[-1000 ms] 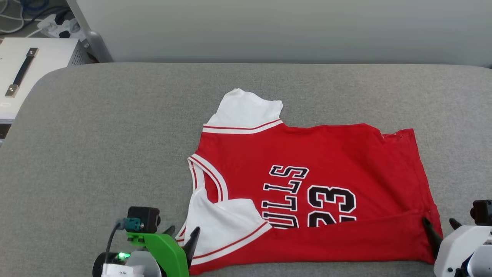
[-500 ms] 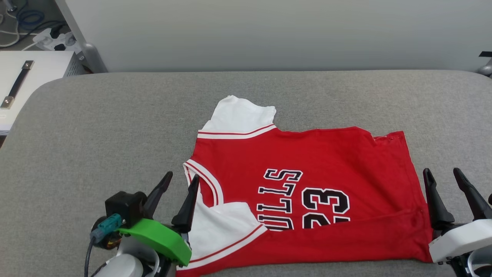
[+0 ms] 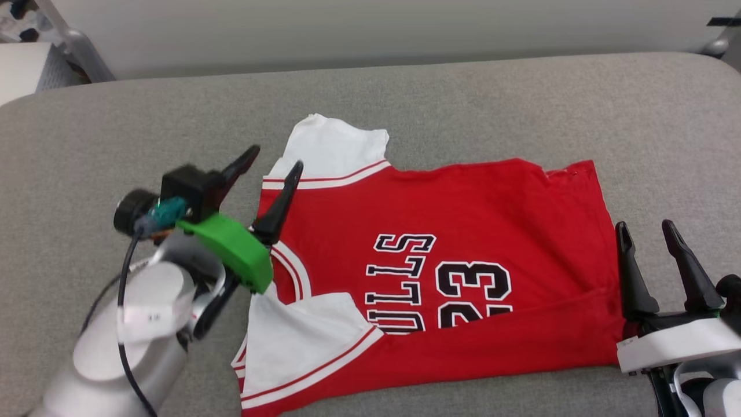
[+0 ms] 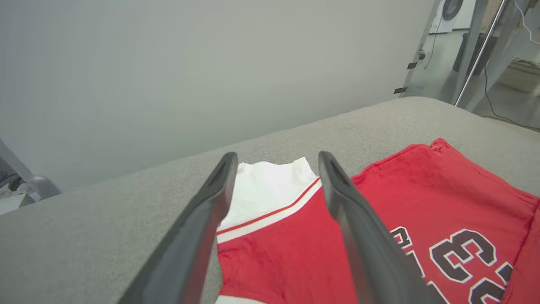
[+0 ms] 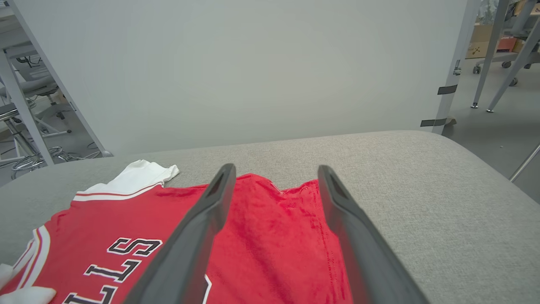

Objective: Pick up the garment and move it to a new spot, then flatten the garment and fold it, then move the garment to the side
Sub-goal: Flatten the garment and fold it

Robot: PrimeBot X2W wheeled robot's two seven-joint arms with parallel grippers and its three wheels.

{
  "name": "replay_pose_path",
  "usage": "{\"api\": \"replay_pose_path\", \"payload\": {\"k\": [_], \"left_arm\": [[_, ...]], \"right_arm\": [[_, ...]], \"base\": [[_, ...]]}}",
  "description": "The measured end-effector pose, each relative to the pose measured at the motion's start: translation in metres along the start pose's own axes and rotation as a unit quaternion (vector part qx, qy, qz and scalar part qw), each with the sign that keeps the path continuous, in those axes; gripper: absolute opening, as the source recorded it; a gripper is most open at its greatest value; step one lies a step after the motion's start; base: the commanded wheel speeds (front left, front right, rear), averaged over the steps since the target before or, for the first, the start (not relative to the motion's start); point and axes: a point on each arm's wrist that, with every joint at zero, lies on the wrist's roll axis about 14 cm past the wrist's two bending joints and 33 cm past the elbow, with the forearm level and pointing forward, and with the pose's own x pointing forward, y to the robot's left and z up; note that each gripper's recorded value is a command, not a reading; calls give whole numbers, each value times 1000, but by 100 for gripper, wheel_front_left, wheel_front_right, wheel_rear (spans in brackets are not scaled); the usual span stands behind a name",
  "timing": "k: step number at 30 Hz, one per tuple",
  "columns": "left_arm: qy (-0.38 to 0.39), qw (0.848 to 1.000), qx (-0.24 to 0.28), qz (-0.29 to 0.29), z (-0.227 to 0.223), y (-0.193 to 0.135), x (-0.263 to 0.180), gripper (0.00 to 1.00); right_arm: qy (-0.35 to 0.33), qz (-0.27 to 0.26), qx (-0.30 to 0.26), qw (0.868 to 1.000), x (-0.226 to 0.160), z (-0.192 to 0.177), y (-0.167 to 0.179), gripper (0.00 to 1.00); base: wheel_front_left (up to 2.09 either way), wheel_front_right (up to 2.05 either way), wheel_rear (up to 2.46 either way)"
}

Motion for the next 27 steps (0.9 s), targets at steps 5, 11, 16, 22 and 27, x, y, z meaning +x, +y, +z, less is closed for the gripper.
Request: {"api": "replay_pose_path", "payload": {"k": [5,11,16,22,27], "left_arm": [[74,995,60,-43,8,13,53,100],[206,968,137,-50,-14,42,98,100],[337,930,129,-68,-60,52,112,100],[429,894,114,-59,-102,77,123,100],[460,882,76,-65,-134,77,137,100]], "right_arm": [[21,1,-5,1000,13,-13,-1,100],[35,1,-5,999,27,-28,-2,100],[45,-13,-3,999,34,-42,-9,100],[53,-22,-6,998,39,-57,-15,100],[68,-35,-9,997,37,-69,-23,100]], "base": [[0,0,0],[0,0,0],[0,0,0],[0,0,0],[0,0,0]]}}
